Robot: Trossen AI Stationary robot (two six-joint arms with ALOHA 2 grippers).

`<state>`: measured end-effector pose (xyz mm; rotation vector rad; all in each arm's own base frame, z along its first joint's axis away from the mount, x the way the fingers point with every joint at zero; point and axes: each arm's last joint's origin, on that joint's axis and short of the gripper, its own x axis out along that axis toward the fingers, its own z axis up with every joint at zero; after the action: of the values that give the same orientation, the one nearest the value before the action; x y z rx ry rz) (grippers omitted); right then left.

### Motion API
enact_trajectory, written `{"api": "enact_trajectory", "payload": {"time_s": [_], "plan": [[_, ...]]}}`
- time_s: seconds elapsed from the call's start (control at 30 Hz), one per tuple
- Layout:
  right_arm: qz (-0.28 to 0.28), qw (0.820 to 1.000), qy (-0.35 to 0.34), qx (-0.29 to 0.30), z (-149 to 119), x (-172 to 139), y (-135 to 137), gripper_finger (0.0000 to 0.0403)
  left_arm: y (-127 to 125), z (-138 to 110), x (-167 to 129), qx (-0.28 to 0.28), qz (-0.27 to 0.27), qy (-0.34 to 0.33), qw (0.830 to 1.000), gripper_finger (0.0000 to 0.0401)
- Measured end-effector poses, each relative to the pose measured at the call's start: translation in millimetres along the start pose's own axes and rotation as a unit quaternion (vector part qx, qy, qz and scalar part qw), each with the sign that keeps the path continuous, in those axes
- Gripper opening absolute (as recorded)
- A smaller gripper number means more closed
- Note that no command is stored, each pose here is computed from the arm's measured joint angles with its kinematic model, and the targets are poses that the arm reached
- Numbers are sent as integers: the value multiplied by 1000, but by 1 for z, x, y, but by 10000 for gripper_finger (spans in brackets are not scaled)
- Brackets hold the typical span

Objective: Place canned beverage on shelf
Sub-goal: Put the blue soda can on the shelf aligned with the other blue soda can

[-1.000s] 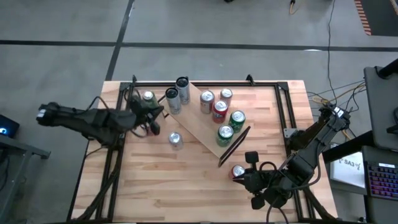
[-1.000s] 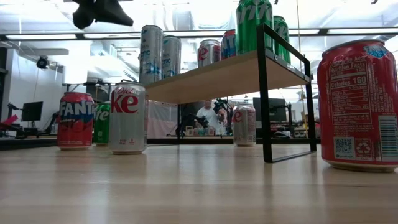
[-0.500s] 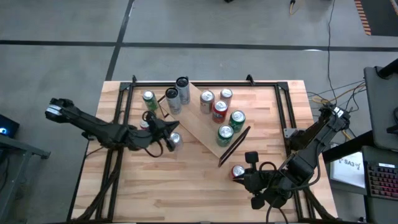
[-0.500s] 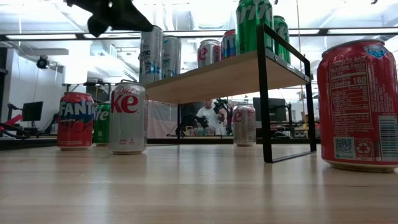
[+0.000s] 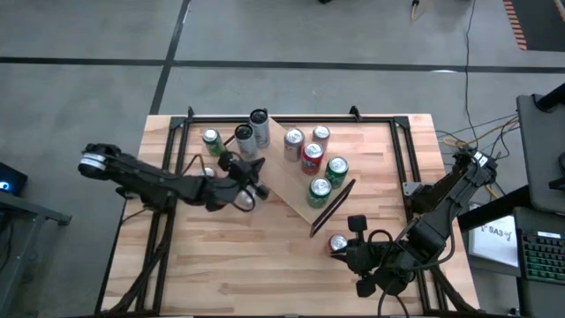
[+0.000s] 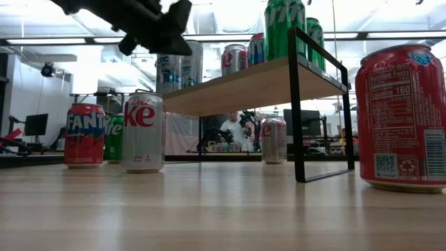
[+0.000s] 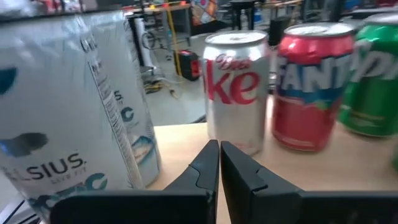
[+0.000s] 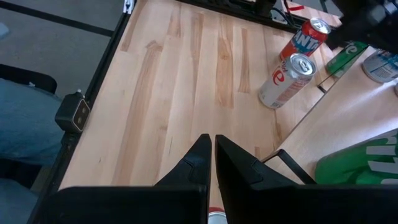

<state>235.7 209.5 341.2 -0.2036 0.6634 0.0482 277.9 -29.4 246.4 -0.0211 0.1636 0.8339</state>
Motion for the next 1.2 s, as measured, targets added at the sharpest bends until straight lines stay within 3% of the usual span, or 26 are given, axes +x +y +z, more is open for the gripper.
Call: {"api": "enact_trajectory", "payload": {"time_s": [0.17, 1.2], "plan": [[0, 1000, 0, 0, 0, 0, 0, 12, 0, -5, 11, -9, 49, -6, 999, 0], [0, 1000, -1, 1, 0, 0, 0, 12, 12, -5, 27, -28, 116, -14, 993, 0]]}}
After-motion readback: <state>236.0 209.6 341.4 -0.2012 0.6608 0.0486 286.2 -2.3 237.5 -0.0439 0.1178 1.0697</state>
